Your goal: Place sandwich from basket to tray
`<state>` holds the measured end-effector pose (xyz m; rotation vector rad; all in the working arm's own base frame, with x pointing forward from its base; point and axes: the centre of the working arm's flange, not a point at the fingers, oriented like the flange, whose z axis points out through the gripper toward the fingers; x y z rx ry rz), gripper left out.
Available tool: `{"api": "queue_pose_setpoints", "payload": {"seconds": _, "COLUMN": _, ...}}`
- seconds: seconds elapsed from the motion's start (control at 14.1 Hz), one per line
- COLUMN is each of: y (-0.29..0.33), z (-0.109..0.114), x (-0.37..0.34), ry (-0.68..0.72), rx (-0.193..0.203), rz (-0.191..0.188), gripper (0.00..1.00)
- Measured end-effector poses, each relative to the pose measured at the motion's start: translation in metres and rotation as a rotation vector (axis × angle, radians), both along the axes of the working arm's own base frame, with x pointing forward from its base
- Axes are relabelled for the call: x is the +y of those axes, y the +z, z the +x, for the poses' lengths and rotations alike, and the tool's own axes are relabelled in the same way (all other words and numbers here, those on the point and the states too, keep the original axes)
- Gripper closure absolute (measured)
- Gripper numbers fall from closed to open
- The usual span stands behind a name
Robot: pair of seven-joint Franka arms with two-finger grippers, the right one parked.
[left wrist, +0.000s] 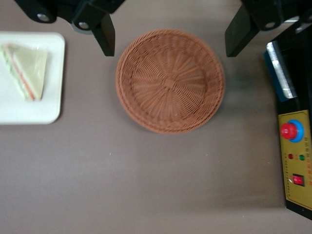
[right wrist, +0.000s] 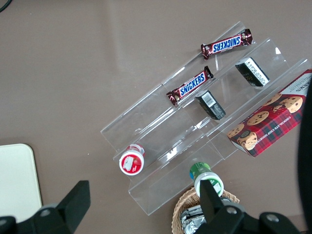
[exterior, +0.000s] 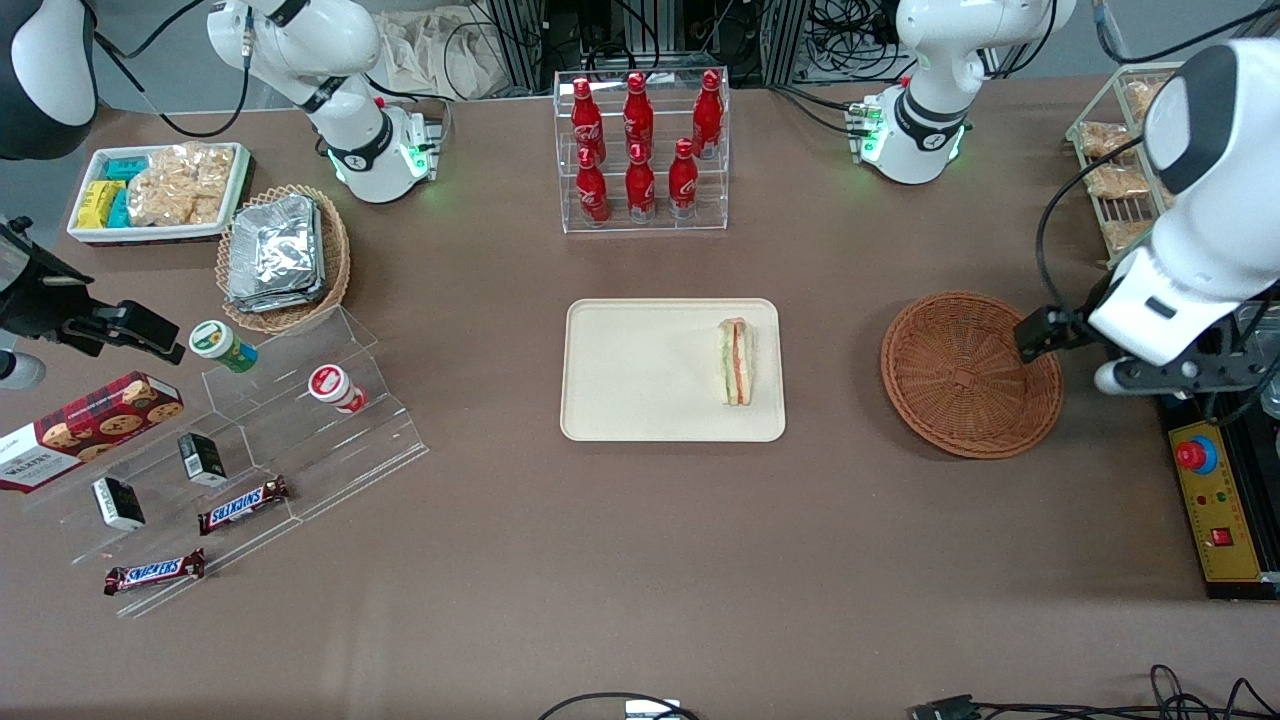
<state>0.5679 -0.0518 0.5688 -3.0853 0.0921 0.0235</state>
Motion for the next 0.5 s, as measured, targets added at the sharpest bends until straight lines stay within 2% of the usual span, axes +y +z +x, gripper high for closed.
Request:
{"api": "queue_pose_setpoints", "payload": {"seconds": 0.21, "y": 0.036, "z": -0.027, "x": 0.009, "ry": -0.02, "rx": 0.002, "rz": -0.038, "gripper": 0.0}}
{"api": "queue_pose_setpoints", "payload": {"seconds": 0.5, "y": 0.051, "z": -0.047, "x": 0.012, "ry": -0.02, "rx": 0.025, "rz": -0.042, "gripper": 0.0}}
